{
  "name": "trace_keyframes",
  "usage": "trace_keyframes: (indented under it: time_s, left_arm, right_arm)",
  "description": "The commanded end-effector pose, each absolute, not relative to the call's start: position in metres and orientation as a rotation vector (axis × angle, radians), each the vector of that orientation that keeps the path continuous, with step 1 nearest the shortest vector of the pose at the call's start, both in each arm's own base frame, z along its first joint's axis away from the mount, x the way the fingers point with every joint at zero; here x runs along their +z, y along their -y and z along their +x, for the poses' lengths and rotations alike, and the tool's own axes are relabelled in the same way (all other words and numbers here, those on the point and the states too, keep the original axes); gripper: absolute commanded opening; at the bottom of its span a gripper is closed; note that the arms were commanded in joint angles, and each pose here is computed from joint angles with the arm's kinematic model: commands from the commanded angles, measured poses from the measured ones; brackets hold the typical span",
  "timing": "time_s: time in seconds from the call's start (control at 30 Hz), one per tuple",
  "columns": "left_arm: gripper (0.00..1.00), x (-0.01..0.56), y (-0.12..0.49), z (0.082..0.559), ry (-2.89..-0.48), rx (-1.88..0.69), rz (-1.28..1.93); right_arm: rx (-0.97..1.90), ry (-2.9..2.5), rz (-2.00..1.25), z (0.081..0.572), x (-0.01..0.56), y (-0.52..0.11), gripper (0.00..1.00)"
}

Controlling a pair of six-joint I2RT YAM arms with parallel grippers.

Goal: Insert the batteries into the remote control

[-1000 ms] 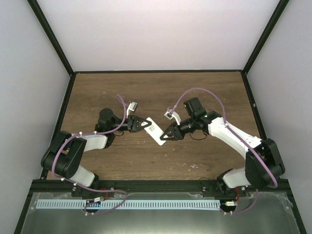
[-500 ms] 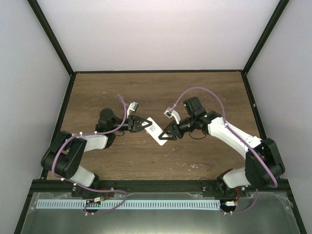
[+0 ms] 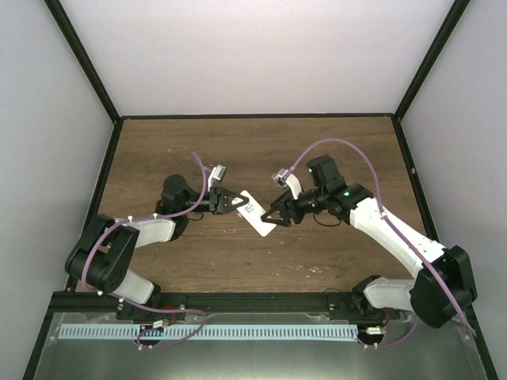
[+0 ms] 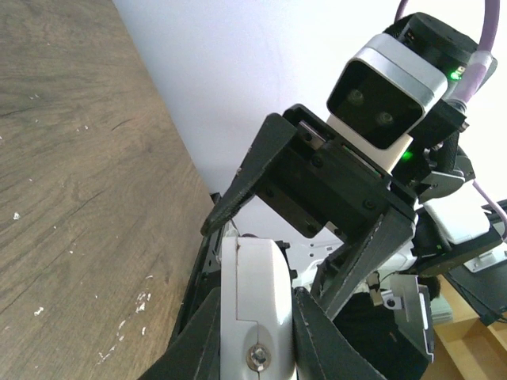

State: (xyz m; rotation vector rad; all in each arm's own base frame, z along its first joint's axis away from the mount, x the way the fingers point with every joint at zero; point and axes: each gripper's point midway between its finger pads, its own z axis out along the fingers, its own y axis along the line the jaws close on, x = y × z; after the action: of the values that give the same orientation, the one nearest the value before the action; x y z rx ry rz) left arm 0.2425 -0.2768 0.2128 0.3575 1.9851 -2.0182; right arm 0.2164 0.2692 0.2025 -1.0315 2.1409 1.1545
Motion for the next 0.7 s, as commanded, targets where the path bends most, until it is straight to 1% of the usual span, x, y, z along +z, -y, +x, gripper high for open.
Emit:
trace_keyframes:
  time_s: [0.0,0.17,0.4,0.47,0.6,0.67]
  left_arm:
    - [0.0,0.229,0.277,0.246,-1.924,-1.983,0.409]
    - [0.0,0.236,0.277,0.248,-1.911,-1.974,0.417]
    - [0.0,0.242,0.277,0.251,-1.91,-1.959,0.408]
    - [0.0,0.242,0.278,0.252,-1.914,-1.956,0.412]
    - [0.0,0.243,0.278,0.252,-1.914,-1.961,0.413]
    - [0.0,0.245,0.278,0.251,-1.908,-1.966,0.418]
  right_arm:
    - [1.184,-2.186,-1.024,0.205,0.196,-0.265,0.64]
    - [1.237,-2.194,-1.034,0.196,0.191,-0.265,0.64]
    - [1.217,-2.222,-1.031,0.199,0.184,-0.265,0.62]
    - [1.216,-2.221,-1.035,0.199,0.183,-0.265,0.59]
    - [1.229,-2.217,-1.045,0.199,0.181,-0.267,0.47]
    - [1.237,-2.21,-1.048,0.201,0.181,-0.268,0.43]
